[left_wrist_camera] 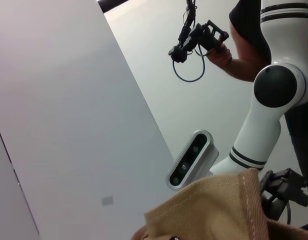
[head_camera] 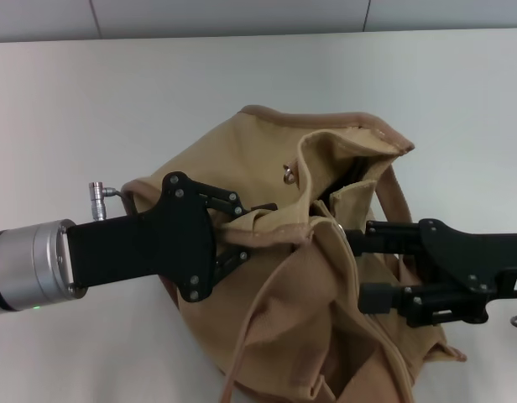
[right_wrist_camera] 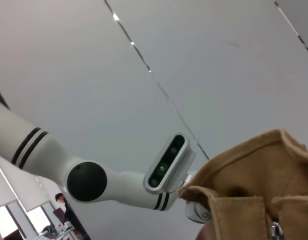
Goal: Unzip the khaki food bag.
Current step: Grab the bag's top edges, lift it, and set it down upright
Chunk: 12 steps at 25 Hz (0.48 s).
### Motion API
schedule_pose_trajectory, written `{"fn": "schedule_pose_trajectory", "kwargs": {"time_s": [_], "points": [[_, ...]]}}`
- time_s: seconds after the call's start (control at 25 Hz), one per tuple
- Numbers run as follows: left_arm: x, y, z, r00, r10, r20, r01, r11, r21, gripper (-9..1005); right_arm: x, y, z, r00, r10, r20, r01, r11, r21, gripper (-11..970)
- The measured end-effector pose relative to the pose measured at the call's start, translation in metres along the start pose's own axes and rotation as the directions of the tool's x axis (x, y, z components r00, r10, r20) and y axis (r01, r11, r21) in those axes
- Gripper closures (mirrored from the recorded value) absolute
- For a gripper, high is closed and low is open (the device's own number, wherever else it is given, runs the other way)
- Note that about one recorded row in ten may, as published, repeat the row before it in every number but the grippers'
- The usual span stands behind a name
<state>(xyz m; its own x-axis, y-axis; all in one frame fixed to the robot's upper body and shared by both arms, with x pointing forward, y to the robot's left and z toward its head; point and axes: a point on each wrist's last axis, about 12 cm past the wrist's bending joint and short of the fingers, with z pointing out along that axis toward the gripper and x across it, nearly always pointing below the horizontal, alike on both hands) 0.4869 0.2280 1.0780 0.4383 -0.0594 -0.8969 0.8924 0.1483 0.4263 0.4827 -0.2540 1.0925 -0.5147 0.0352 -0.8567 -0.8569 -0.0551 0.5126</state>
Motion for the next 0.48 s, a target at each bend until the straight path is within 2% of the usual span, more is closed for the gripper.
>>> {"fn": "schedule_pose_trajectory", "kwargs": {"time_s": [0.48], "points": [[0.0023, -0.0003, -0.0014, 1.000, 0.006, -0.020, -0.006, 1.000, -0.010, 919, -0.0020, -0.0019, -0.0034, 0.998, 0.057, -0.001, -0.057, 0.998, 0.019, 176]]}}
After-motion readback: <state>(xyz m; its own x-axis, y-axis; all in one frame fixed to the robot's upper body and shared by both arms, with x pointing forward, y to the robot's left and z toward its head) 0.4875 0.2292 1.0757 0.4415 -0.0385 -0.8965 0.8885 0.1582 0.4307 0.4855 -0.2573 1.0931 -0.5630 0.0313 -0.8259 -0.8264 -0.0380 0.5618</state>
